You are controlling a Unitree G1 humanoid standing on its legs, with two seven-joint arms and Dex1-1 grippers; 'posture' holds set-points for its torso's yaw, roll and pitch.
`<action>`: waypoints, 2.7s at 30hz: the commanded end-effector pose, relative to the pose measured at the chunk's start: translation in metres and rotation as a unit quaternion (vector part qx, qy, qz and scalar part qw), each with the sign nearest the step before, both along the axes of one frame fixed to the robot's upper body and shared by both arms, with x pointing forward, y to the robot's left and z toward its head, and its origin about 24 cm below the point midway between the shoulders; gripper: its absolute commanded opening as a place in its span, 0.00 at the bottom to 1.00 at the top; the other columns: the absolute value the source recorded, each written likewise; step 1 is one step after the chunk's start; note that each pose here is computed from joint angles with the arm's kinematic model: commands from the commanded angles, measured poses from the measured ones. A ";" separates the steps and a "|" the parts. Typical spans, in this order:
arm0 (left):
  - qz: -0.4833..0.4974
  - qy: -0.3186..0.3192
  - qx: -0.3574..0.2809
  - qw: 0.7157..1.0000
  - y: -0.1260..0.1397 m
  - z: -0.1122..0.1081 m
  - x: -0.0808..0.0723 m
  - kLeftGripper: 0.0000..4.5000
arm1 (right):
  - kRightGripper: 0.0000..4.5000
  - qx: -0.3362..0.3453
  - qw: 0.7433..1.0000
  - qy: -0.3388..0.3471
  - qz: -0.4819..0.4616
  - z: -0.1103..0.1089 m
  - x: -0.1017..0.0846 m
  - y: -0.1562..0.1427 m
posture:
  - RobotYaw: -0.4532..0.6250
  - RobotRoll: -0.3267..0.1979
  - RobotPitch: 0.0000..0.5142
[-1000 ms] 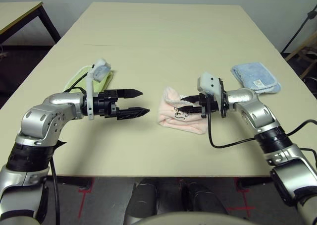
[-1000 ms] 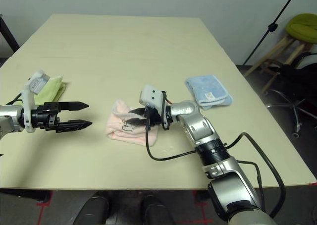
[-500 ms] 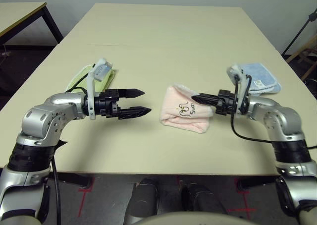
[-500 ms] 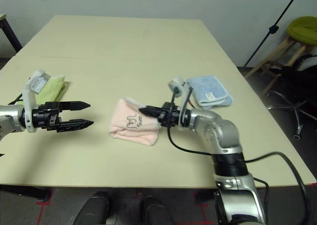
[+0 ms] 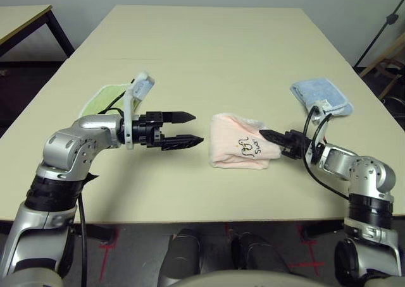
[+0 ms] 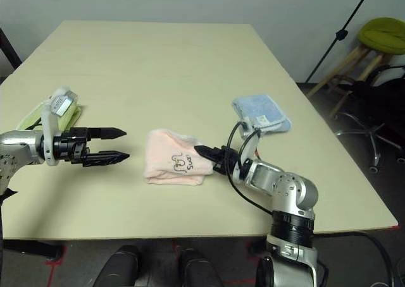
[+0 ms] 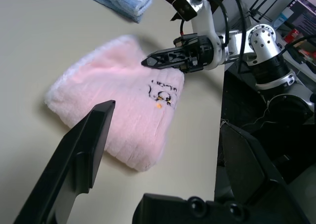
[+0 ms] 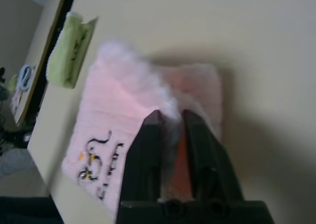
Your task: Fold the towel and set it aside.
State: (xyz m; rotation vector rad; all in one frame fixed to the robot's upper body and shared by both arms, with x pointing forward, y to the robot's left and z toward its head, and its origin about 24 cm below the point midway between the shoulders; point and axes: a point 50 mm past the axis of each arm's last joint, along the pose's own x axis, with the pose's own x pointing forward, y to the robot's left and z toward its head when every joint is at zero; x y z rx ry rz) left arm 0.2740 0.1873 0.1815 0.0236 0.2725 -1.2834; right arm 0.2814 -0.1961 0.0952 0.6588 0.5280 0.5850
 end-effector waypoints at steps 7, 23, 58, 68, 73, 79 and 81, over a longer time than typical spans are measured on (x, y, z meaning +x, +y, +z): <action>0.003 -0.011 0.004 1.000 -0.011 0.002 0.009 1.00 | 0.95 -0.174 0.964 -0.197 0.040 0.044 0.002 -0.037 | 0.50 0.62 0.21; -0.057 -0.074 0.069 0.993 -0.059 -0.024 0.034 0.80 | 1.00 -0.251 0.848 -0.386 0.263 0.062 -0.008 0.019 | 0.50 0.62 0.22; -0.085 -0.020 0.120 0.989 -0.074 -0.081 0.032 0.00 | 0.01 -0.257 0.858 -0.312 0.316 -0.002 -0.009 0.028 | 0.50 0.62 0.22; -0.073 0.002 0.127 0.989 -0.072 -0.096 0.028 0.00 | 0.01 -0.298 0.853 -0.282 0.324 -0.025 0.000 0.029 | 0.51 0.62 0.22; -0.070 0.005 0.074 0.995 -0.074 -0.064 0.033 0.00 | 0.01 -0.224 0.872 -0.306 0.309 0.008 0.004 0.023 | 0.50 0.62 0.22; -0.024 -0.027 0.038 0.999 -0.078 -0.036 0.057 0.00 | 0.01 -0.177 0.887 -0.354 0.237 0.040 0.027 0.027 | 0.49 0.62 0.22; -0.019 -0.031 0.050 0.998 -0.079 -0.040 0.062 0.00 | 0.01 -0.187 0.886 -0.353 0.236 0.035 0.031 0.032 | 0.49 0.62 0.22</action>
